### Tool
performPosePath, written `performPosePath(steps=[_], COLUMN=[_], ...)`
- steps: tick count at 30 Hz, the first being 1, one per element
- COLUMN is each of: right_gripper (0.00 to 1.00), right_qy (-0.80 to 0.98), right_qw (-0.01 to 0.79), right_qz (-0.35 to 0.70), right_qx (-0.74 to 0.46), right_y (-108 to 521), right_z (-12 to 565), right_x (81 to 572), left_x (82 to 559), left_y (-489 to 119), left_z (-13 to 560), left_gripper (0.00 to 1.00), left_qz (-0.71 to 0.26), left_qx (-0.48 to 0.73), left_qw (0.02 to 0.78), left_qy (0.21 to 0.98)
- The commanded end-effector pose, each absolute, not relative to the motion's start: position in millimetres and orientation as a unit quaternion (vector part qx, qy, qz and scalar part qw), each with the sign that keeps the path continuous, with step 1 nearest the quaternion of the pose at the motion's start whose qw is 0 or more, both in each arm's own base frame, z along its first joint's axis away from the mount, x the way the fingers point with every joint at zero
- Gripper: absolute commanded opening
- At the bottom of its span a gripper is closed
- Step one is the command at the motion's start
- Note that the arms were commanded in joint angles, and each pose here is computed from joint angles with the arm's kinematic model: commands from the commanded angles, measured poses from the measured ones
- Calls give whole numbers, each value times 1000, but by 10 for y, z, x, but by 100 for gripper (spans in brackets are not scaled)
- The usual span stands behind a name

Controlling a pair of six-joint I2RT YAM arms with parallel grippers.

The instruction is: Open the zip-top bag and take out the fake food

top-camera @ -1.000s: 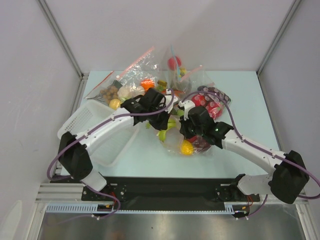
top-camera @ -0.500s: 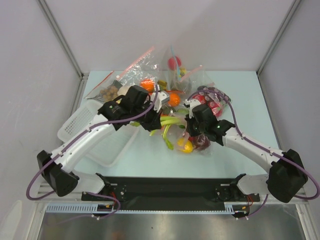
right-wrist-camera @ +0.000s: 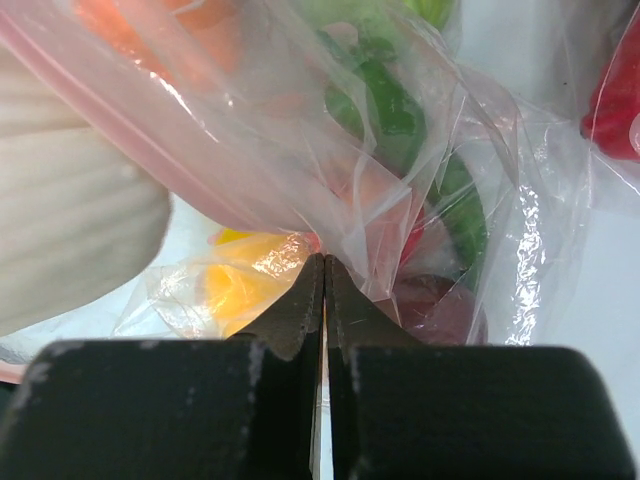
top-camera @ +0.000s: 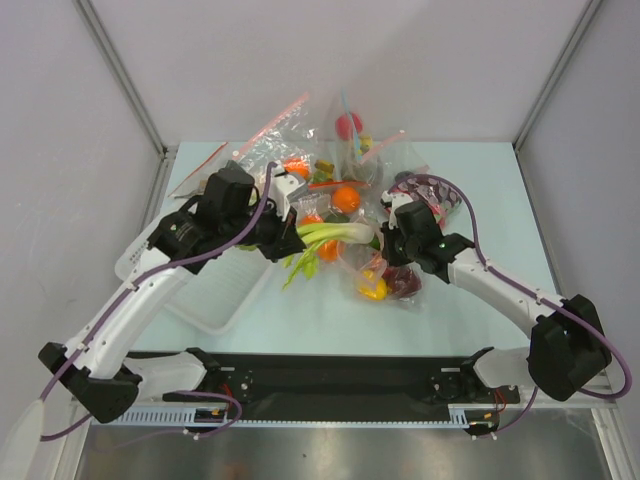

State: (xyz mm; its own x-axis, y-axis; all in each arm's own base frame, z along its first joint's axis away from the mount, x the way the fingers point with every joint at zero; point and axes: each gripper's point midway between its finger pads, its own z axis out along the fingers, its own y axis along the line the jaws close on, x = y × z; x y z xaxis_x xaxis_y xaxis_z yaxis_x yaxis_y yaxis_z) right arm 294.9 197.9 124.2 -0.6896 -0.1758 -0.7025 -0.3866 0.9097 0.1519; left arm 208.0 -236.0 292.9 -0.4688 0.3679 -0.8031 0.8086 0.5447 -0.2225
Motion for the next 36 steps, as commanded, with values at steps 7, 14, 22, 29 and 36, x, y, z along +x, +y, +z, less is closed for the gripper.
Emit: performPosePath(steps=[7,14,22,29,36], right_gripper=[0,0,0,0,0], right_qy=[900,890,883,876,871], right_qw=[383,394,401,405,406], right_qz=[152,171,185,204,219], right_qx=[-145,-154,-158,-163,-171], right_y=[1971,2026,2054,2106,2162], right_z=[1341,1470,1543,1582,1617], right_x=[3072,3092,3092,3076,3049], left_x=[2089,2143,2327,2386,2408], left_y=[-1963,-1528,-960,-351,-36], left_z=[3420,3545,3575,3418,3243], left_gripper=[0,0,0,0,0], left_qz=[-277,-249,-174,-111,-57], left_qx=[317,221,53,-160,-238], left_qw=[441,485,547,615,634], left_qy=[792,809,817,764,733])
